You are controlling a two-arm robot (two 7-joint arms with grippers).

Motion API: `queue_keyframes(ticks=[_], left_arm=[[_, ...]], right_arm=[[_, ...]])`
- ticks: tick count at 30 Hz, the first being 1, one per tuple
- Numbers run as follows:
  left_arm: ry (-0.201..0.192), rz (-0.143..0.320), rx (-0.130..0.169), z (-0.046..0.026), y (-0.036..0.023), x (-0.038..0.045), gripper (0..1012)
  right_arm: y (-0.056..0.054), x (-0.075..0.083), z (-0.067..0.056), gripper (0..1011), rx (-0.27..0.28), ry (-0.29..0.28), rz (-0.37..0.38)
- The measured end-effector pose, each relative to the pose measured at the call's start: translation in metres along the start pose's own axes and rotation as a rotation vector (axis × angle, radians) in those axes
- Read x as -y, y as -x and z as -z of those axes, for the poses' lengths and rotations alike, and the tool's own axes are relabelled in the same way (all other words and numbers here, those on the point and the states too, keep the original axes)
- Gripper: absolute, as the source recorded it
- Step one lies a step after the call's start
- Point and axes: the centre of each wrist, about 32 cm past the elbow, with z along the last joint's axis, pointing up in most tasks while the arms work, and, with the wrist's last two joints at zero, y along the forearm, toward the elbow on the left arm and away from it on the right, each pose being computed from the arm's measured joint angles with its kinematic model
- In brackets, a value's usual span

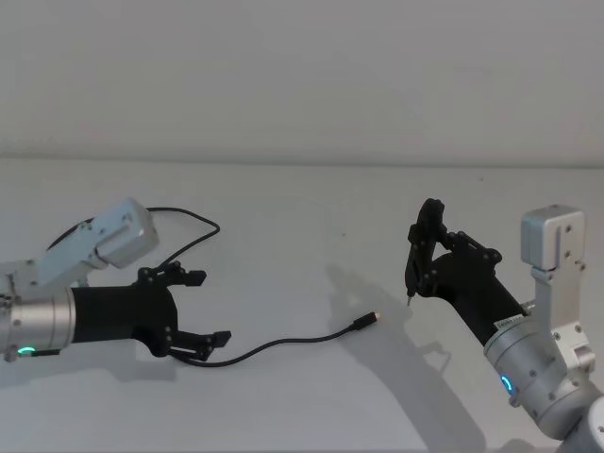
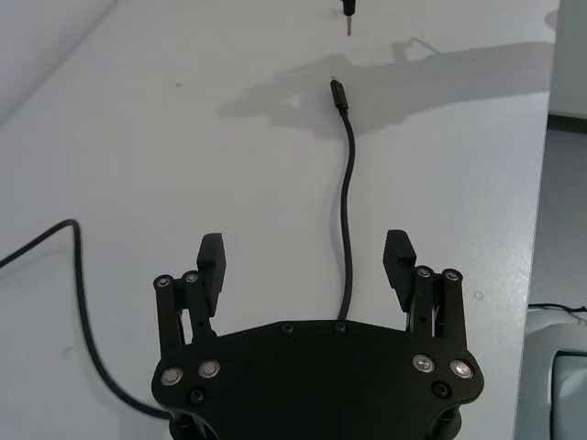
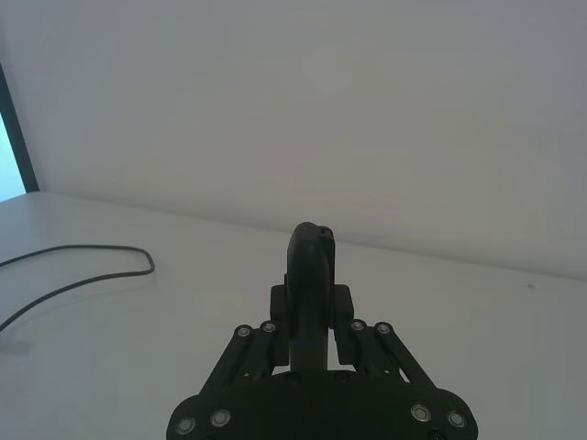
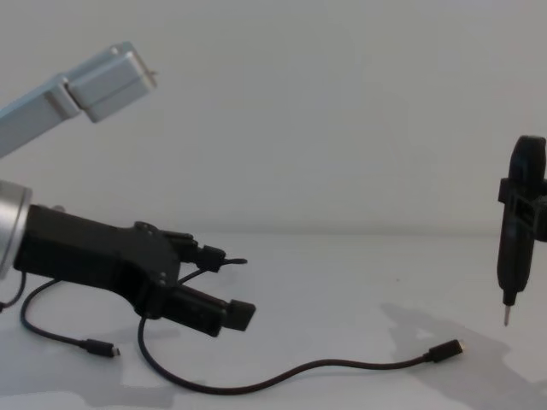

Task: Pick up the data cable with the one hand.

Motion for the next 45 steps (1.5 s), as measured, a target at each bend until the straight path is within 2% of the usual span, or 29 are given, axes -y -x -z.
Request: queue_keyframes(ticks=[8,19,25,36,45], left_arm=[[-0.016,0.011,-0.042,-0.001,0.002,0.015,1001],[-0.043,0.0,-0.108,-0.0008,0.005,0.0356,1001],[-0.057,-0.007,-0.129,-0.0005,0.0064,0.0458,1001],[-0.082,-0.02,-0.135,0.0011,0.0076,0.0621,1001],[-0.095,-0.024,-0.122,0.0035,0.0084,0.0729,1001]], right_arm=[[0.0,0.0,0.0,275,0.0,0.0,0.0],[0.0,0.0,0.0,275,0.0,0.0,0.0],[0.0,0.0,0.0,275,0.0,0.0,0.0],[0.0,0.0,0.0,275,0.0,0.0,0.0],[0.0,0.0,0.0,275,0.0,0.0,0.0]])
